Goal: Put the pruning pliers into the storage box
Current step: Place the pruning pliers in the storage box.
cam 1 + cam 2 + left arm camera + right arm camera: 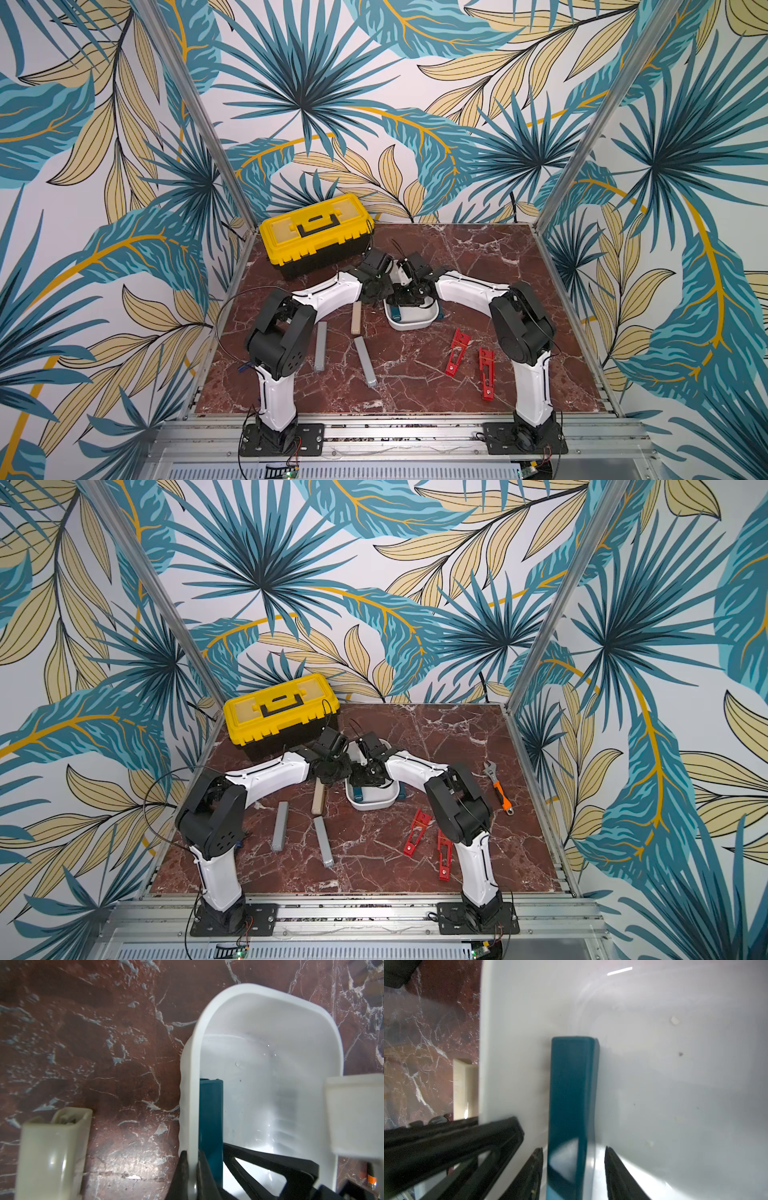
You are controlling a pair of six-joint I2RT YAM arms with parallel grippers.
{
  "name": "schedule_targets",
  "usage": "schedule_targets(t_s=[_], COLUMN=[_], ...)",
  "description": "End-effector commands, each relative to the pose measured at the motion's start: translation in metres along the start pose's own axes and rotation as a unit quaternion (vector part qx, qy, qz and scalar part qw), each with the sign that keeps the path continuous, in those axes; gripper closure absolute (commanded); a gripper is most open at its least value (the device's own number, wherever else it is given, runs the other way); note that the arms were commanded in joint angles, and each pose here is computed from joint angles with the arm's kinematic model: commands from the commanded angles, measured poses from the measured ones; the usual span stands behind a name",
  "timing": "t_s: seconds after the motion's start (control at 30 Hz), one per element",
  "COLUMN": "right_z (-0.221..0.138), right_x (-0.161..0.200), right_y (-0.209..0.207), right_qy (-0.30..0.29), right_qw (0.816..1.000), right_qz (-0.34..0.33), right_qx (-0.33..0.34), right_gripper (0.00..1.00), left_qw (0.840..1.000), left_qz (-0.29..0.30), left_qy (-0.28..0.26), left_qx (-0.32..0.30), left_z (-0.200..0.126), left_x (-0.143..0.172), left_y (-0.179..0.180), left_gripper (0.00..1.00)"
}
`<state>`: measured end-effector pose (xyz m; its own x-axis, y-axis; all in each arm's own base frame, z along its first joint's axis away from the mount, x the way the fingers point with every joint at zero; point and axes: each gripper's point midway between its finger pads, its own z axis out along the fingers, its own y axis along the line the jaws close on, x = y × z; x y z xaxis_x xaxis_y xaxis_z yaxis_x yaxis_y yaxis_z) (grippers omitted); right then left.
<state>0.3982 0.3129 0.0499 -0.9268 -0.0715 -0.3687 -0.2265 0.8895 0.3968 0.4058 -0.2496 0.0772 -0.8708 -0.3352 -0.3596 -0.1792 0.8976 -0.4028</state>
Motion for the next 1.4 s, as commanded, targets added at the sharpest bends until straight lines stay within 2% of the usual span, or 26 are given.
schedule_targets(t_s=[0.0, 0.9, 1.2, 1.37], right_z=[-0.019, -0.034, -0.046, -0.057], right_x=[-0.011, -0.020, -0.020, -0.023], right_y=[0.023, 0.030, 0.017, 0.017], right_qy=[-0.028, -0.045, -0.049, -0.062], right_qw=[0.999, 0.997, 0.998, 0.997], right_qz=[-0.024, -0.036, -0.045, -0.040], right_qx=[-0.034, -0.046, -0.014, -0.020], right_gripper=[0.50, 0.48, 0.47, 0.46], left_qw=[0.999, 0.999, 0.999, 1.000], left_qz=[0.007, 0.011, 0.013, 0.015], left_qy=[-0.016, -0.016, -0.015, -0.015], left_qx=[0.033, 0.031, 0.029, 0.023], left_z=[-0.010, -0.010, -0.009, -0.009], left_x=[-0.007, -0.007, -0.007, -0.006], left_y=[-0.015, -0.015, -0.014, -0.011], left_gripper=[1.00, 1.00, 1.00, 1.00])
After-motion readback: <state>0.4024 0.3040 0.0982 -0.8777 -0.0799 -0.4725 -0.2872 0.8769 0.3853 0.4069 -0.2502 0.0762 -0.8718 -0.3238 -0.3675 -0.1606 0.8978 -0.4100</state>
